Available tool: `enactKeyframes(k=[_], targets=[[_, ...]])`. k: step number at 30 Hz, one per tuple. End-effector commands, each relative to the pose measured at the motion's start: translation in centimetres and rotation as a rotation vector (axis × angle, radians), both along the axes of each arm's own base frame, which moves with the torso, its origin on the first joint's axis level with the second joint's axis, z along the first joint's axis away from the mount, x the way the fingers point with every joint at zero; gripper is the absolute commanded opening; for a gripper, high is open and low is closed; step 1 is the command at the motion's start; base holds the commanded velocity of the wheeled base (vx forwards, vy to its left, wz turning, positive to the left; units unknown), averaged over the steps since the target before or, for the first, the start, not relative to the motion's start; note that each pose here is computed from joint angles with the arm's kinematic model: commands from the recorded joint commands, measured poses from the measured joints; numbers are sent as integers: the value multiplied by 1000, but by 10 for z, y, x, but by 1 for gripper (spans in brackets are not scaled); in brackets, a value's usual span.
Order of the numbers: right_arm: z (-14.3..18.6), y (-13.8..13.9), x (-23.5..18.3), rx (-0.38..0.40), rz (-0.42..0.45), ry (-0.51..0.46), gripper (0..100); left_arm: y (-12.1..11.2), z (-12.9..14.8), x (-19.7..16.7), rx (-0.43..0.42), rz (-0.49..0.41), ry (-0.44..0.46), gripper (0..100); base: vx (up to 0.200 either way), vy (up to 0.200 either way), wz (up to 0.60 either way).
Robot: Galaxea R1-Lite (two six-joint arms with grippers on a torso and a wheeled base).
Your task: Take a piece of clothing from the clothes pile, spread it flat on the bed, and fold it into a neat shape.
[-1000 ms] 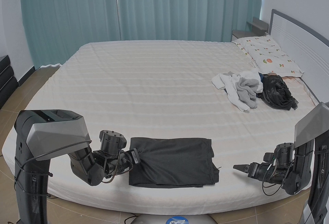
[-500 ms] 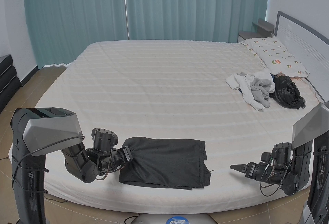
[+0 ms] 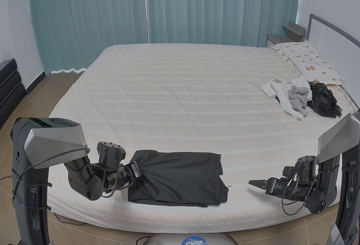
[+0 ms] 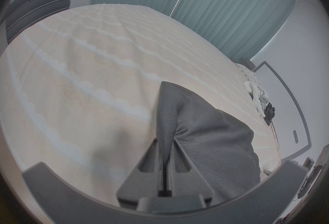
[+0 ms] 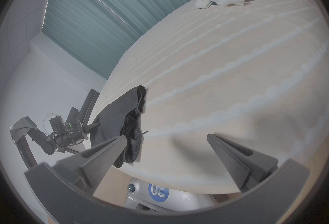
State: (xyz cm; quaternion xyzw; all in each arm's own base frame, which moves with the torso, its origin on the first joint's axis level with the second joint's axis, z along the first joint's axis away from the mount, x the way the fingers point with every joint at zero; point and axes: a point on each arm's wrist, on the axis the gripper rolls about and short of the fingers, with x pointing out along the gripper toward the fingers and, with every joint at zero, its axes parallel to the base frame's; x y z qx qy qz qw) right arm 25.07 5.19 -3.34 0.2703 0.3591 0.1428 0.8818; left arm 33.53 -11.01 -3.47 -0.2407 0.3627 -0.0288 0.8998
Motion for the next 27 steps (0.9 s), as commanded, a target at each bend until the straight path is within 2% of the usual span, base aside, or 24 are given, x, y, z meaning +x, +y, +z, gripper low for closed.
enactKeyframes(k=[1, 7, 8, 18, 22, 27], targets=[[1, 5, 2, 11, 12, -9, 100, 0, 0, -2, -1, 0, 4, 0, 0, 0, 0], [-1, 12, 4, 21, 10, -10, 100, 0, -3, -7, -4, 4, 29, 0, 0, 0, 0], [-1, 13, 5, 18, 9, -12, 100, 1, -4, -8, -4, 3, 32, 100, 0, 0, 0], [1, 19, 4, 21, 28, -21, 100, 0, 0, -11, -3, 0, 27, 100, 0, 0, 0], [2, 23, 4, 46, 20, -8, 100, 16, 16, -21, -25, 42, -4, 100, 0, 0, 0], [0, 24, 7, 50, 18, -13, 100, 25, 18, -29, -38, 77, -21, 100, 0, 0, 0]])
